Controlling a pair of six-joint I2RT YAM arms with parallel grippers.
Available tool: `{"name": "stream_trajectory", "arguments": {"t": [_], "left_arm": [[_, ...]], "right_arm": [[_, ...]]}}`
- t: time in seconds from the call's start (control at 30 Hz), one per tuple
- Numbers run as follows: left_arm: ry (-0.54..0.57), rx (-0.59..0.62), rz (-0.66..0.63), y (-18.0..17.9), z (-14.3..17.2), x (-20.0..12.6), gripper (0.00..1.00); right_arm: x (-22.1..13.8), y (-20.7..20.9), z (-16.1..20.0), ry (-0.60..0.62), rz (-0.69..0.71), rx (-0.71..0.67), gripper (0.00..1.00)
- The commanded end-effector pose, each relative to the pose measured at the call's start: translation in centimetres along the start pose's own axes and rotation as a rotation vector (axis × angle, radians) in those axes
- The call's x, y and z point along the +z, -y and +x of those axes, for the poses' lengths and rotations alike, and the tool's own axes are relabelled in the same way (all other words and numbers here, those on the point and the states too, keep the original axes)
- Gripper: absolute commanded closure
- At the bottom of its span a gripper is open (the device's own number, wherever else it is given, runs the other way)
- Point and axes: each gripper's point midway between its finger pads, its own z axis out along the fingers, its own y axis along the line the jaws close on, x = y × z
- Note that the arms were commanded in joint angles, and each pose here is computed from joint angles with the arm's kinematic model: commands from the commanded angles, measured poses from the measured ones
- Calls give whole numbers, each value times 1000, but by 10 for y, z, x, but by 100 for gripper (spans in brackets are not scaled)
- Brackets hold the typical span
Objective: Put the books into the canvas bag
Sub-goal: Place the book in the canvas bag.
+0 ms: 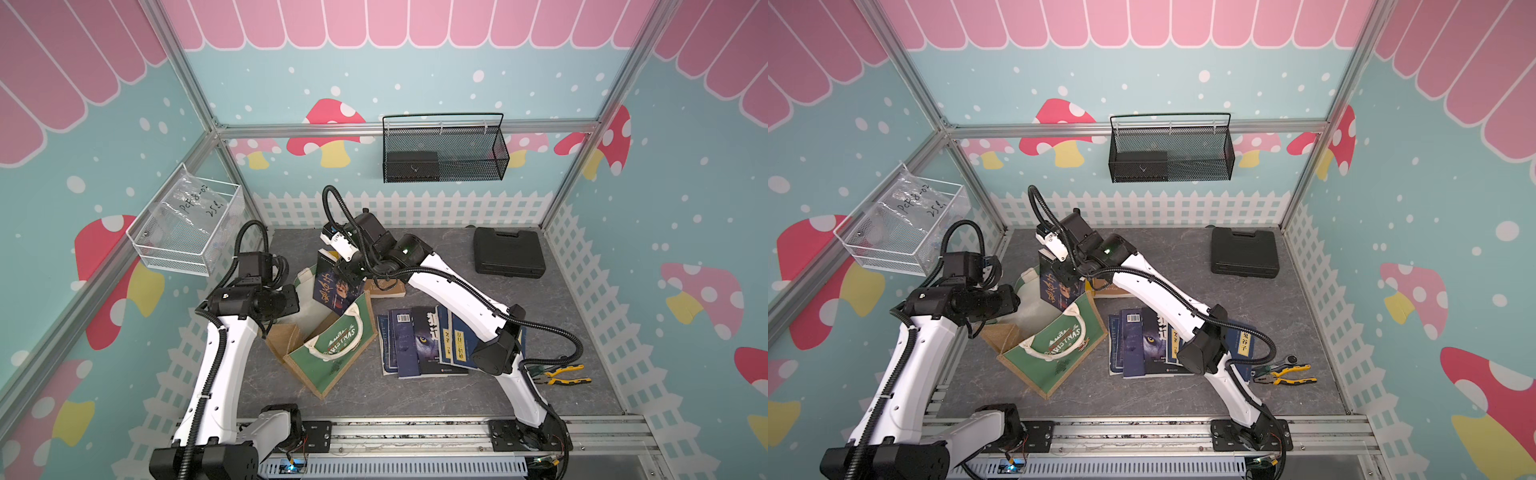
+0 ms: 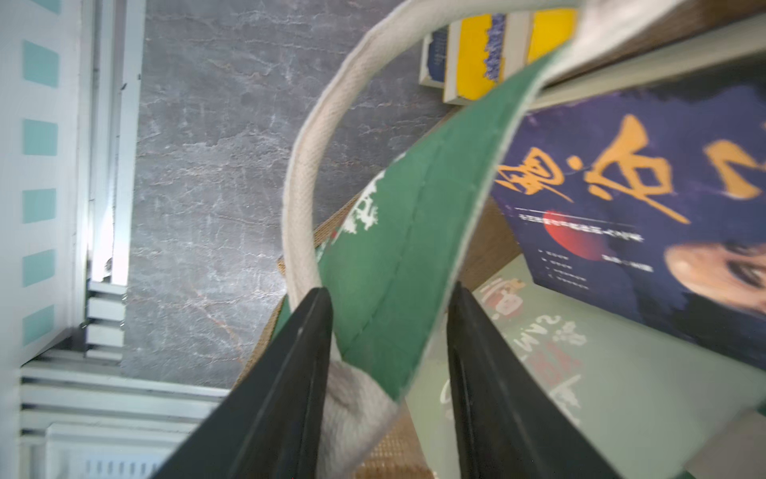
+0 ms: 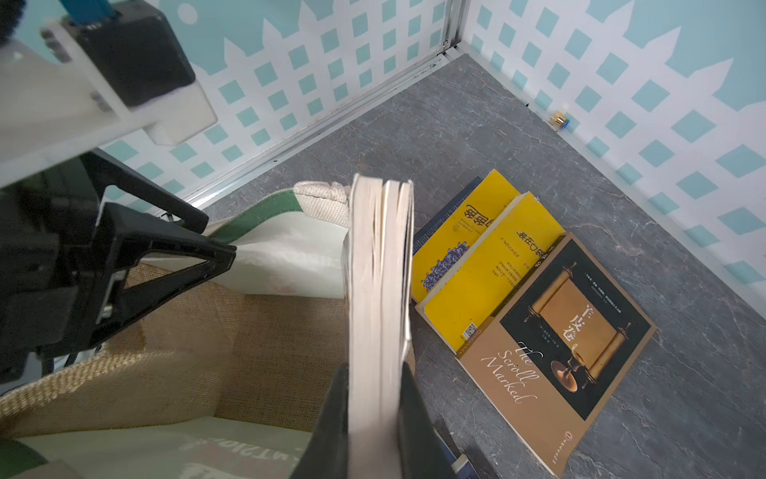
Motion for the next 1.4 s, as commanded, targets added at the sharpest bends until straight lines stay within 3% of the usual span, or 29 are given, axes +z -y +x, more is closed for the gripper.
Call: {"name": "stream_trajectory", "arguments": {"t": [0.0,0.07,0.1,0.2,0.4,0.87,1.13,1.37], "left_arm": [[-9,6,-62,-11,2,7,70],[19,-4,-80,-14,-2,4,95],[38,-12,-94,-17,-4,1,100],[82,-17,-114,-21,-10,-8,100],[119,-28,-147,-29,-11,-17,100],[139,-58,-201,-43,-9,-19,100],[156,-84,-232,-53,-10,-24,100],[155,-88,-228,-52,-11,-24,94]], "right_arm": [[-16,-1,-13,48,35,0,100],[-10,-2,-8,35,64,-21,100],[-6,-4,-6,31,85,-38,100],[5,-12,0,26,143,-71,100],[12,-10,0,40,279,-10,100],[86,-23,41,-80,186,-116,100],[90,-32,32,-42,132,-152,73],[60,-36,-7,77,130,-212,53]]}}
